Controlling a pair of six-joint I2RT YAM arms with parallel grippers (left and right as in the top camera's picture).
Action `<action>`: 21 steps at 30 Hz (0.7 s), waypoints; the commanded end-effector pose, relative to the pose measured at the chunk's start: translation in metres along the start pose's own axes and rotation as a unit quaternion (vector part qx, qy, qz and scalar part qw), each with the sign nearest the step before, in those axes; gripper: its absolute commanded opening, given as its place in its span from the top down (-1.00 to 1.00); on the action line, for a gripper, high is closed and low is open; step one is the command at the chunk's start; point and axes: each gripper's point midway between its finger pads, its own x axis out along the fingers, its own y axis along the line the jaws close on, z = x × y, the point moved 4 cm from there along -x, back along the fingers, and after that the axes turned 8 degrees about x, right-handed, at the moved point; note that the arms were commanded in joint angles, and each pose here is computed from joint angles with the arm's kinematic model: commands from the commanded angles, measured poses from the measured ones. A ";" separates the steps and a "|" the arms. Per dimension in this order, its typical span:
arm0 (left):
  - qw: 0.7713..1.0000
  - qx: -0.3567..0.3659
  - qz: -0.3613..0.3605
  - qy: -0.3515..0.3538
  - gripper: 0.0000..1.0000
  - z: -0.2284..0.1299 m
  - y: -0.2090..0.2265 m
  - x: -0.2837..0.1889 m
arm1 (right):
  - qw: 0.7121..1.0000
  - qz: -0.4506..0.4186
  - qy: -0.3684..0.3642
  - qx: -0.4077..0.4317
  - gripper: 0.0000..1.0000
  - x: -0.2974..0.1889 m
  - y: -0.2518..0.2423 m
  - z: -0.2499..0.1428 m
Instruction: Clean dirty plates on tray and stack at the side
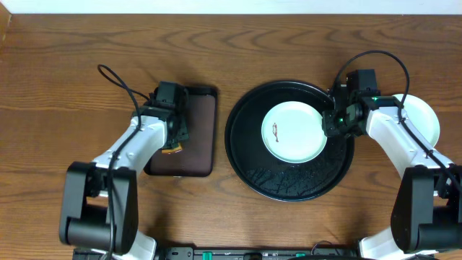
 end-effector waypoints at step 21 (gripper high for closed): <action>0.999 -0.012 -0.019 -0.042 0.10 0.018 -0.006 -0.003 | 1.000 -0.003 0.003 -0.004 0.35 -0.002 0.000 -0.003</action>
